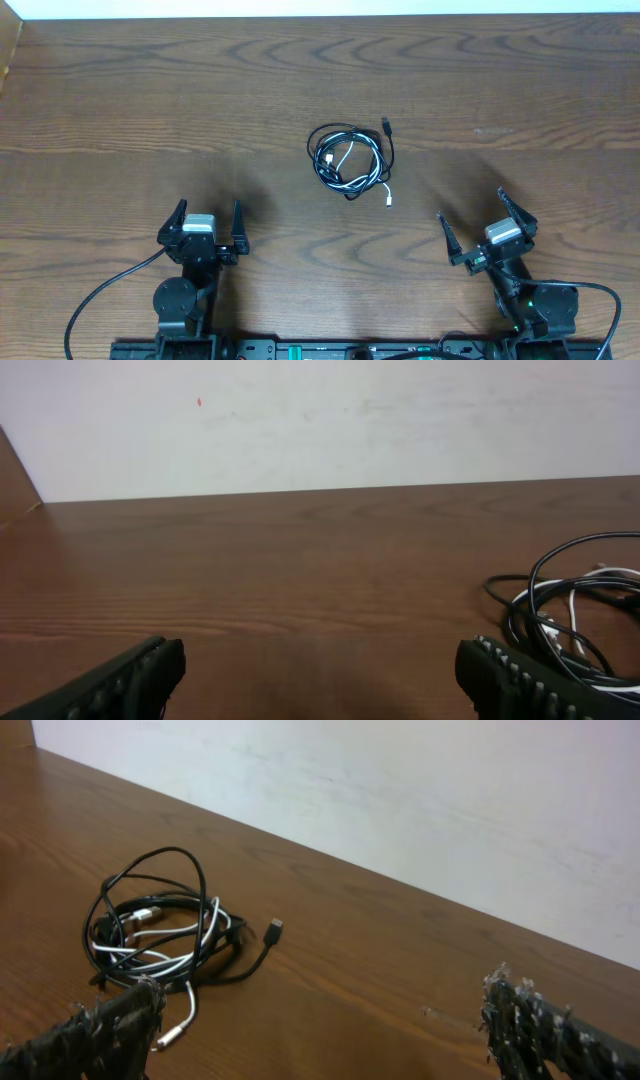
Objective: Untangle cables
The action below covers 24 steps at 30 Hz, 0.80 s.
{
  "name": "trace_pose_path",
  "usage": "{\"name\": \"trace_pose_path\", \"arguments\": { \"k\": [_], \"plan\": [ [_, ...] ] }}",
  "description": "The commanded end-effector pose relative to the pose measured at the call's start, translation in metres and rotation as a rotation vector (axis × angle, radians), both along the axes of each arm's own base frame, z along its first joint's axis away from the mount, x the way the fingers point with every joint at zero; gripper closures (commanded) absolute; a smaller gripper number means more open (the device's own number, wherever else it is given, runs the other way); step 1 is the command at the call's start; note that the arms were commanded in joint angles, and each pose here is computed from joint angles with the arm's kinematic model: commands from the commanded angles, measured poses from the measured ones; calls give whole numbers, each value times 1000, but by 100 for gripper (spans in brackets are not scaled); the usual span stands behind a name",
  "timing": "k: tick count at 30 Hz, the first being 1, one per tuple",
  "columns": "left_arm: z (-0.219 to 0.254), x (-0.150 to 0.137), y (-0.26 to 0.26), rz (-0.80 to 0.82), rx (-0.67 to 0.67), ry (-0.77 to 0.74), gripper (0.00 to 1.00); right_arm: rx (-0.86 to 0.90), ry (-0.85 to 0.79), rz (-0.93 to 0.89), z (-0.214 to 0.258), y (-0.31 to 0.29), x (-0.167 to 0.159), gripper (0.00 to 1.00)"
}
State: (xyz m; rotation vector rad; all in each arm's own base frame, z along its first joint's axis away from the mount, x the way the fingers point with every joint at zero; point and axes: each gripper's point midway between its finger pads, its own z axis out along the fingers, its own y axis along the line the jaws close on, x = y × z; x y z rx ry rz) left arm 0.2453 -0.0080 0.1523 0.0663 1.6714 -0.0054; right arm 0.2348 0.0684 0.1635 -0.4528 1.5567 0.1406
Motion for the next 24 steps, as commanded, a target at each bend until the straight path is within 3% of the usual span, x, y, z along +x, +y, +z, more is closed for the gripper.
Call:
{"name": "trace_pose_path", "arguments": {
  "k": [1, 24],
  "plan": [
    [-16, -1, -1, -9, 13, 53, 8, 15, 5, 14, 0, 3, -1, 1],
    [-15, -1, 0, 0, 25, 49, 8, 15, -3, 11, 1, 2, -1, 1]
  ]
}}
